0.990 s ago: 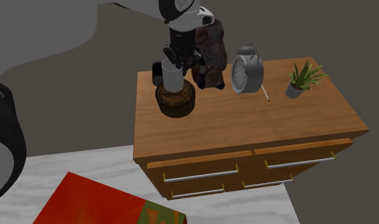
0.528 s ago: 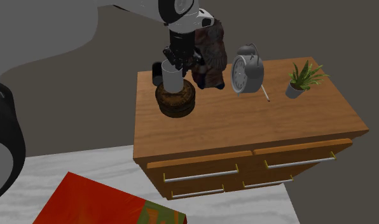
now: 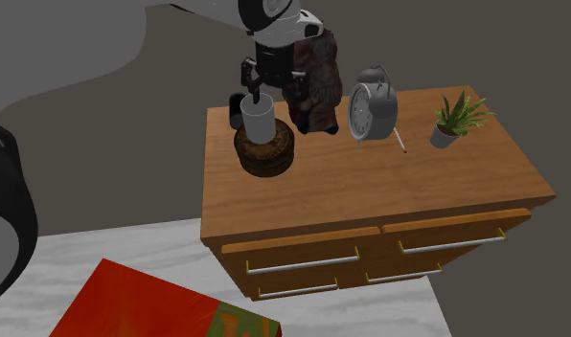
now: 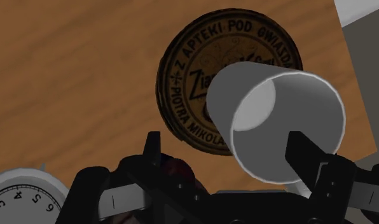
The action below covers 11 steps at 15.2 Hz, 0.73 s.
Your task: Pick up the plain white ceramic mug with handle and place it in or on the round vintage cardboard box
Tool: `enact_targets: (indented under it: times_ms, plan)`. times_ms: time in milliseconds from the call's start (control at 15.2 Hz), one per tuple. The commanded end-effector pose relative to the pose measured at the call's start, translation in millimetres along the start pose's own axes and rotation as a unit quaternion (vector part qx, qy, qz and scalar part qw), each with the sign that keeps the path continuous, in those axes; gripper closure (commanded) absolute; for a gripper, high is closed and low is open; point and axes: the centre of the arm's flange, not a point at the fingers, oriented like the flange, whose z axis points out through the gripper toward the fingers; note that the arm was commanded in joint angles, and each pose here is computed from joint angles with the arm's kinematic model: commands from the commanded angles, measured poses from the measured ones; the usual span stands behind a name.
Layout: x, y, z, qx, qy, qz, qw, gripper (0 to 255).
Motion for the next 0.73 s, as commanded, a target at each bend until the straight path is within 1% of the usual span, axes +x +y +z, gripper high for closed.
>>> enact_targets:
  times_ms: [0, 132, 660]
  plan:
    - [0.3, -0.4, -20.3, 0.000, 0.000, 0.000, 1.0000, 0]
    - [0.3, -0.4, -43.9, 0.000, 0.000, 0.000, 1.0000, 0]
    - [0.3, -0.4, -43.9, 0.000, 0.000, 0.000, 1.0000, 0]
